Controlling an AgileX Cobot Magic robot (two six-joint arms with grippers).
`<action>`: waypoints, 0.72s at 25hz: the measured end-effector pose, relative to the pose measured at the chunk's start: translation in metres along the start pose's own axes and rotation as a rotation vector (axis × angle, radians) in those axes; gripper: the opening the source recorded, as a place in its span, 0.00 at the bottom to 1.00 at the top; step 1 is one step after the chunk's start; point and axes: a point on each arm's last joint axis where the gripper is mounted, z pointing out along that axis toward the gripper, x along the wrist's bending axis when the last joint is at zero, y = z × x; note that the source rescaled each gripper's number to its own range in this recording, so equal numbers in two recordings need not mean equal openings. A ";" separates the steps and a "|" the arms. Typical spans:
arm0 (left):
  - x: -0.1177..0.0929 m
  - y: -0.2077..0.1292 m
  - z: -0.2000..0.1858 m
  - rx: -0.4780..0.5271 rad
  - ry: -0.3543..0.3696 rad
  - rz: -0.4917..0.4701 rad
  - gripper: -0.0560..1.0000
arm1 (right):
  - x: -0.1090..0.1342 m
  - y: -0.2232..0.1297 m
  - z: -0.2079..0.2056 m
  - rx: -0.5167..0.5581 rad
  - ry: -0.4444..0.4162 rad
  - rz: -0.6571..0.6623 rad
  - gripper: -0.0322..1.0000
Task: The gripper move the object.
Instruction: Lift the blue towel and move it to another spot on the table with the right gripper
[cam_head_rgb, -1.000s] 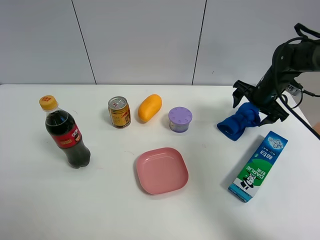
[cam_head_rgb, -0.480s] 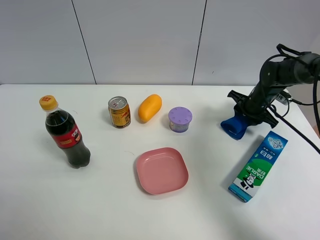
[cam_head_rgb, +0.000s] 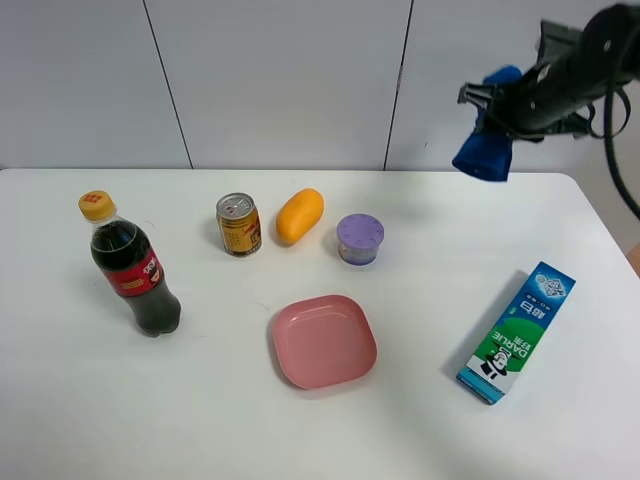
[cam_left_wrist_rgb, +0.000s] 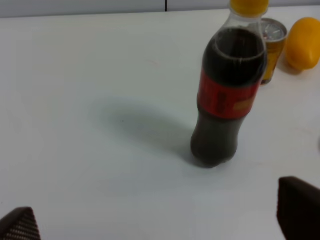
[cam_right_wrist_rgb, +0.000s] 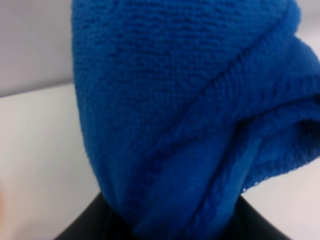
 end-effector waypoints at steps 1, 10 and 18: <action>0.000 0.000 0.000 0.000 0.000 0.000 1.00 | 0.021 0.003 -0.010 0.016 0.052 -0.062 0.04; 0.000 0.000 0.000 0.000 -0.001 0.000 1.00 | 0.181 -0.014 -0.058 0.094 0.400 -0.544 0.04; 0.000 0.000 0.000 0.000 -0.001 0.000 1.00 | 0.249 -0.077 -0.041 0.280 0.466 -0.807 0.04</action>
